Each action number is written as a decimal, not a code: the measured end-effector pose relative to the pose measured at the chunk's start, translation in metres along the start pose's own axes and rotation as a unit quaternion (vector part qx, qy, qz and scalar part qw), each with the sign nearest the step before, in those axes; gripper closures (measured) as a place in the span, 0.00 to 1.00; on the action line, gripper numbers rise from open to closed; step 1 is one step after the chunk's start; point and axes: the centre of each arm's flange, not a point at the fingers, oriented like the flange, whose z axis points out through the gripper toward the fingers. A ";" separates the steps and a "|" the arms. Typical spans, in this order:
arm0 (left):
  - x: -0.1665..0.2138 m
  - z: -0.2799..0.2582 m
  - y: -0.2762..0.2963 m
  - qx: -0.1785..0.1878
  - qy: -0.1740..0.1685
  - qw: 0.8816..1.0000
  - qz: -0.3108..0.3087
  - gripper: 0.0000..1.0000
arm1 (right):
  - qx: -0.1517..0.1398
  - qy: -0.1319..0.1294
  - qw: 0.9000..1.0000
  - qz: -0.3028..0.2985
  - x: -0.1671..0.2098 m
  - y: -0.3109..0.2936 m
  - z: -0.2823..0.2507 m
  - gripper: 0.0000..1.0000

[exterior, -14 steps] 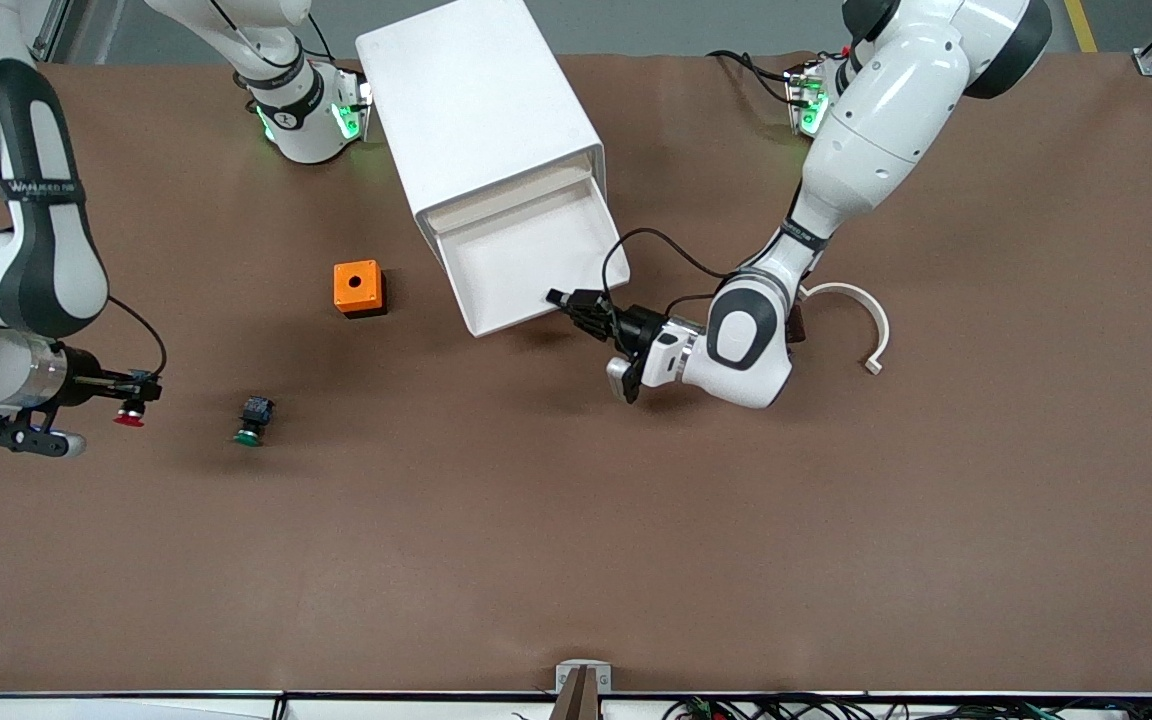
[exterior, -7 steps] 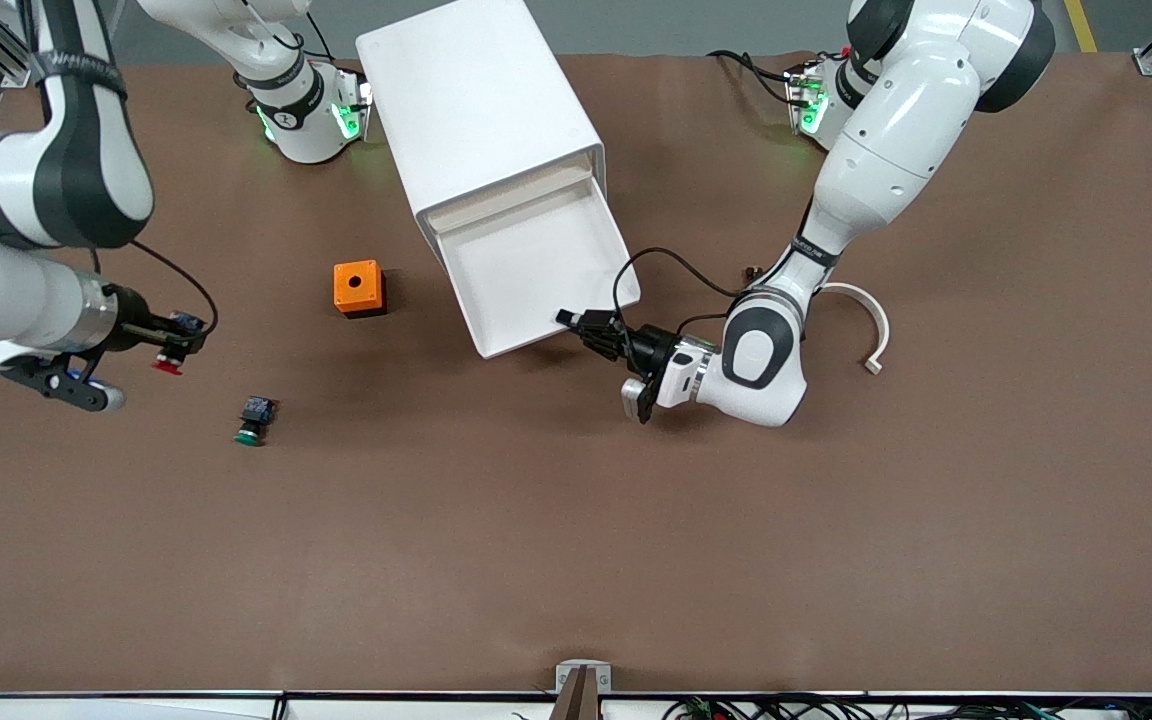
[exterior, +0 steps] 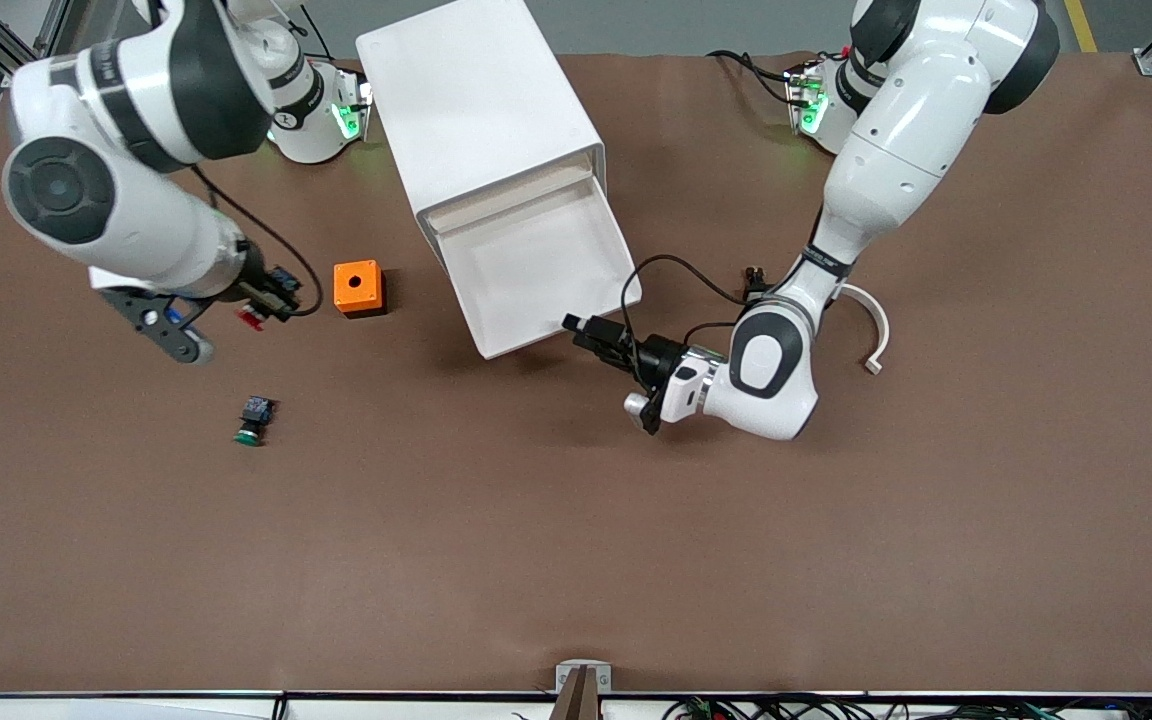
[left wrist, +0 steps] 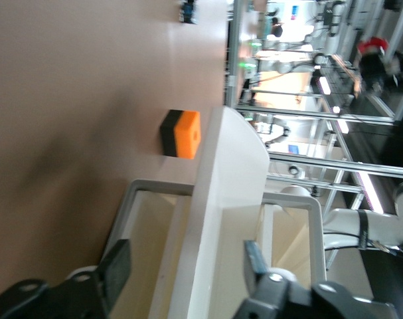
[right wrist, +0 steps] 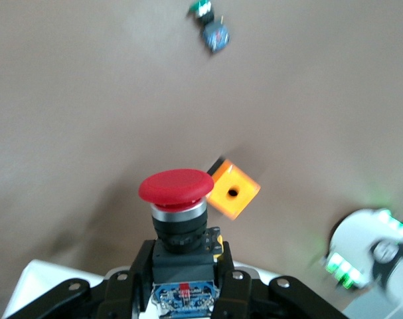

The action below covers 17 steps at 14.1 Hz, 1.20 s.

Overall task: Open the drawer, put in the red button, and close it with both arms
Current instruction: 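Carry the red button with the right gripper over the open drawer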

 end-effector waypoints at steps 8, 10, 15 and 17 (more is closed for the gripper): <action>0.010 -0.125 0.026 0.176 -0.041 0.983 0.016 0.00 | 0.063 -0.071 0.985 0.144 -0.088 -0.064 0.014 0.59; 0.008 -0.136 0.031 0.215 -0.052 0.975 0.026 0.00 | 0.066 -0.069 0.983 0.157 -0.106 -0.077 0.026 0.59; -0.002 -0.183 0.030 0.324 -0.068 0.944 0.017 0.00 | 0.086 -0.062 0.977 0.185 -0.146 -0.107 0.061 0.59; -0.003 -0.199 0.028 0.378 -0.068 0.923 0.011 0.00 | 0.082 -0.060 0.977 0.188 -0.160 -0.119 0.080 0.59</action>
